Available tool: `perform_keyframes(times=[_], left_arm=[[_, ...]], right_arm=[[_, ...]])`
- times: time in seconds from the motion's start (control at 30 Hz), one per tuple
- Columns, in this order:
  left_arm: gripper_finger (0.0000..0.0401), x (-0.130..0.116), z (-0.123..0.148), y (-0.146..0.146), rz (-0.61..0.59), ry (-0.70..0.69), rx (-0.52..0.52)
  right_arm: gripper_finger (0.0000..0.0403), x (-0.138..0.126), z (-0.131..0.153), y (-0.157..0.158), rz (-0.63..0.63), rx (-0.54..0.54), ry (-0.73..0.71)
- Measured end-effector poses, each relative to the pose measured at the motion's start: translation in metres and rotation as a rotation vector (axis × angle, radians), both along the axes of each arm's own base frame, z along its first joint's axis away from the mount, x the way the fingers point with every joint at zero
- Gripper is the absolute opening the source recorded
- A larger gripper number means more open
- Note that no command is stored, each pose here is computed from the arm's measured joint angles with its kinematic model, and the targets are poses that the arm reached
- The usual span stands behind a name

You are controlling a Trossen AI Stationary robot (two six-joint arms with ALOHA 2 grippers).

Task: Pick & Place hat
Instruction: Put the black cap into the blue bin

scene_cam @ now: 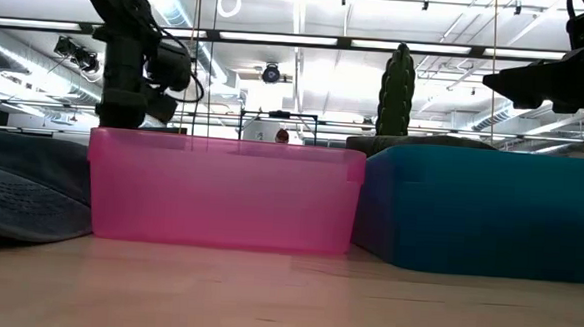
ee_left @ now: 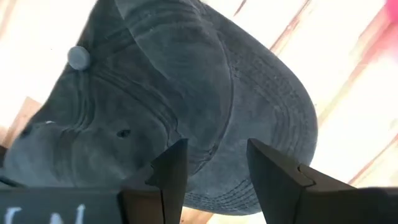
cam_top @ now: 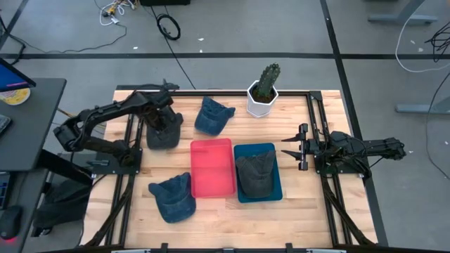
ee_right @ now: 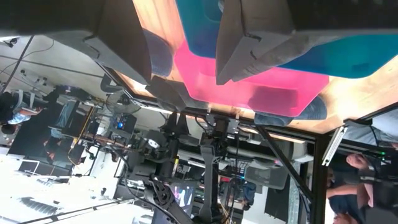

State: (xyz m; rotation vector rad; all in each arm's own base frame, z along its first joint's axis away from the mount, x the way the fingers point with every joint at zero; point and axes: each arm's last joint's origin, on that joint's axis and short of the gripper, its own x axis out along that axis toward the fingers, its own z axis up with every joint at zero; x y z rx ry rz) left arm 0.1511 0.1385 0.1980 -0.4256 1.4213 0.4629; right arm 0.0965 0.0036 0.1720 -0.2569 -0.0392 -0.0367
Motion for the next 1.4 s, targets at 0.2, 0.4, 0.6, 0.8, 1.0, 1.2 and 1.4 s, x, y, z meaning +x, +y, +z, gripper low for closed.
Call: perform_keyframes(times=[0.2,0.4,0.6,0.8,1.0,1.2,1.4], left_arm=[[0.017,0.009,-0.021,0.008,-0.025,0.064,-0.056],[0.017,0.011,-0.032,0.011,-0.021,0.104,-0.09],[0.0154,0.013,-0.032,0.014,-0.023,0.086,-0.06],[0.0028,0.013,-0.032,0.013,-0.033,0.098,-0.062],[0.0007,0.011,-0.031,0.013,-0.054,0.108,-0.057],[0.0004,0.012,-0.016,0.009,-0.062,0.107,0.0],[0.0003,0.016,0.009,-0.003,-0.09,0.037,0.064]], right_arm=[[0.0185,0.0,0.0,0.0,0.0,0.0,0.0],[0.0185,0.0,0.0,0.0,0.0,0.0,0.0],[0.0185,0.0,0.0,0.0,0.0,0.0,0.0],[0.0185,0.0,0.0,0.0,0.0,0.0,0.0],[0.0185,0.0,0.0,0.0,0.0,0.0,0.0],[0.0185,0.0,0.0,0.0,0.0,0.0,0.0],[0.0185,0.0,0.0,0.0,0.0,0.0,0.0]])
